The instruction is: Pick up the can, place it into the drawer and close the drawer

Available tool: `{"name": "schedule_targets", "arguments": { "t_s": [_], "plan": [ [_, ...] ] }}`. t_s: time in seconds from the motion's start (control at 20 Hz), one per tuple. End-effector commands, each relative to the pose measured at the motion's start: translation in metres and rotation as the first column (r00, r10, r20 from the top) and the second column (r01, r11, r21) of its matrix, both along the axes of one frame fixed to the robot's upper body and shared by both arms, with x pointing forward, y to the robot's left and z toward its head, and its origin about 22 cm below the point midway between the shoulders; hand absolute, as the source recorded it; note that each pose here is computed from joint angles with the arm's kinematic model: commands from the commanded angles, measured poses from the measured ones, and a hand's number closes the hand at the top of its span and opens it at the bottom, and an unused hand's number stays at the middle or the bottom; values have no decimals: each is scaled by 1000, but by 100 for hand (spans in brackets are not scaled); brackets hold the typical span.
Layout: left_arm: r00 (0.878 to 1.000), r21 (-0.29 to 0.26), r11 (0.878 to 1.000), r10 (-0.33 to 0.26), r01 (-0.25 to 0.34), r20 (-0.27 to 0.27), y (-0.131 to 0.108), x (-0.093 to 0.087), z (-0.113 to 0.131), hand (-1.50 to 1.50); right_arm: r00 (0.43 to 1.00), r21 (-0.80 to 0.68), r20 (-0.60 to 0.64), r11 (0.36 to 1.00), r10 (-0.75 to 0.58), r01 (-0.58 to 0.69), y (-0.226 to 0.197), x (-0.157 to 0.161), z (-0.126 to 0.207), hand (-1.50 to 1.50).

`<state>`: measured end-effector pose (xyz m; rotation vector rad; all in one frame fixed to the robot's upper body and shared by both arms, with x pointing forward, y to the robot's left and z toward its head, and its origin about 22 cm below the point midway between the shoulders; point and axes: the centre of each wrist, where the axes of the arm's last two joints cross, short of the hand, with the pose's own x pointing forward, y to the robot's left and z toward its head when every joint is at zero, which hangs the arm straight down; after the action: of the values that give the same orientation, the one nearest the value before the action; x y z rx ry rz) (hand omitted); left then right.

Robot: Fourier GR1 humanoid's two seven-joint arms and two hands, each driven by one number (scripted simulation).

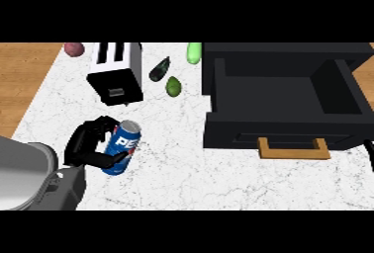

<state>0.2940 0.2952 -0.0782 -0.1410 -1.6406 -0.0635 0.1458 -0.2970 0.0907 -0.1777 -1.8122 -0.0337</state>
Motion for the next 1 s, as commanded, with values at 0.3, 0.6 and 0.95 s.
{"name": "schedule_targets", "arguments": {
  "t_s": [0.3, 0.6, 0.95],
  "plan": [
    [989, 14, 991, 131, -132, 69, -52, 31, 91, 150, 1000, -8, 14, 1000, -2, 2, 3, 7, 23, -150],
    [986, 34, 993, 108, -114, 129, -109, 40, 141, 150, 1000, 4, 18, 1000, 1, -1, -3, -7, -7, -150],
    [991, 67, 997, 24, -33, 130, -163, 51, 189, 150, 1000, 11, 26, 1000, -10, 9, -3, -5, 8, -150]
  ]
}}
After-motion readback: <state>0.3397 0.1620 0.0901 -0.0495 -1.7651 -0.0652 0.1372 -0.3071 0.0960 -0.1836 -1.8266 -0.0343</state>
